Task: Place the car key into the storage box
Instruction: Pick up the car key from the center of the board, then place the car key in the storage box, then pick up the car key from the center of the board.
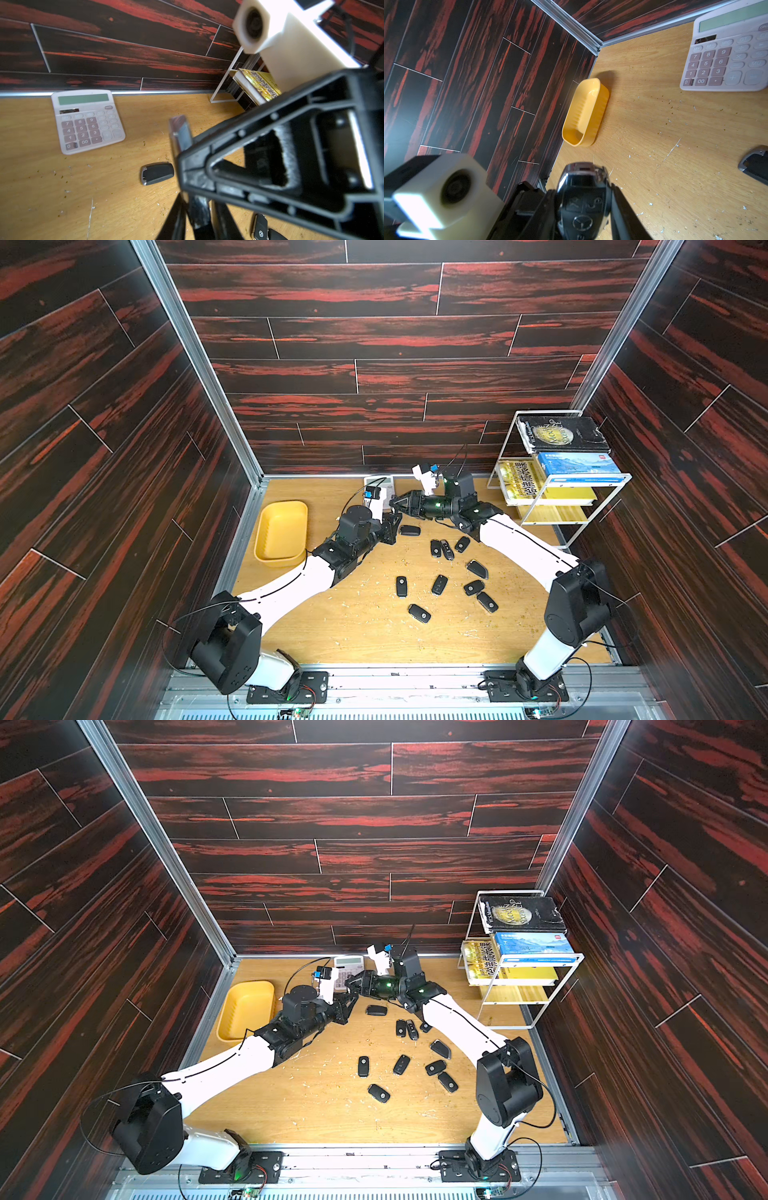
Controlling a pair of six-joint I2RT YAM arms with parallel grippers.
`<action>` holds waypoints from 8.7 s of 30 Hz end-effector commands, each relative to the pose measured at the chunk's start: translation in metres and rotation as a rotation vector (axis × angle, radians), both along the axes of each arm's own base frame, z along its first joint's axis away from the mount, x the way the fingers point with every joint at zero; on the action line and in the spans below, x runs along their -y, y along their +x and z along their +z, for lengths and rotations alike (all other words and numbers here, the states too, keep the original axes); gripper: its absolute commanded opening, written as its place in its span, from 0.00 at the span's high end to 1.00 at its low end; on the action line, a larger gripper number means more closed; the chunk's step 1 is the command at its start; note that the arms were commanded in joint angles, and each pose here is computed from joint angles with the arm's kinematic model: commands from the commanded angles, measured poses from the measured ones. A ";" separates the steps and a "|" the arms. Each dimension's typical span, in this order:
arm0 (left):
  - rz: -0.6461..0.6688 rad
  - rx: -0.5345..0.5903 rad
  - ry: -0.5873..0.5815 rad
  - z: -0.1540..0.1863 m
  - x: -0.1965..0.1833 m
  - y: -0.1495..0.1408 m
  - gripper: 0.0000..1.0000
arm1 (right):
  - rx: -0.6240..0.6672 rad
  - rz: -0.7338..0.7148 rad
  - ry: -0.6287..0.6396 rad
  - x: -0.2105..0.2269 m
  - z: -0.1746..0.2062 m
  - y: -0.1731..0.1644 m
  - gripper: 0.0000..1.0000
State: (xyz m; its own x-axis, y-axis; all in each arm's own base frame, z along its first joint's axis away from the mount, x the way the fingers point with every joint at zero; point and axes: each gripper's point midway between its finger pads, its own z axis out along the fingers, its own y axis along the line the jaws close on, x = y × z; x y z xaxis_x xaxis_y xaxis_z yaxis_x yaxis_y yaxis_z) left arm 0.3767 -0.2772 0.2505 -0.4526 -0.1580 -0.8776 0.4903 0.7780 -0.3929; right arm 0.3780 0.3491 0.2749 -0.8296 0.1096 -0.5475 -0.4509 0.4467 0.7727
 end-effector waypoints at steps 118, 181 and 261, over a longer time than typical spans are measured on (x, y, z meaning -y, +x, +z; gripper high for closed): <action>0.426 -1.017 0.559 -0.224 -0.362 0.104 0.73 | -0.092 0.017 -0.107 0.037 -0.094 -0.010 0.14; 0.357 -0.476 -0.281 0.012 -0.217 0.008 0.00 | -0.052 -0.103 -0.491 0.107 -0.091 -0.016 0.12; 0.146 -0.168 -0.223 -0.002 -0.166 -0.060 0.04 | -0.164 -0.107 -0.900 0.036 -0.190 -0.094 0.66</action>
State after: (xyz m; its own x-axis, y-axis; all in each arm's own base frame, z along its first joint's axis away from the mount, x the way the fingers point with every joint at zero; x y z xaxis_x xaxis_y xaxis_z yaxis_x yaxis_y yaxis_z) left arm 0.2995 -0.1138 0.2350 -0.6377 -0.3899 -0.6643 0.2584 0.7042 -0.6613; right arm 0.2714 0.3126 0.0577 -0.9254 -0.2215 -0.3074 -0.2647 0.9585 0.1063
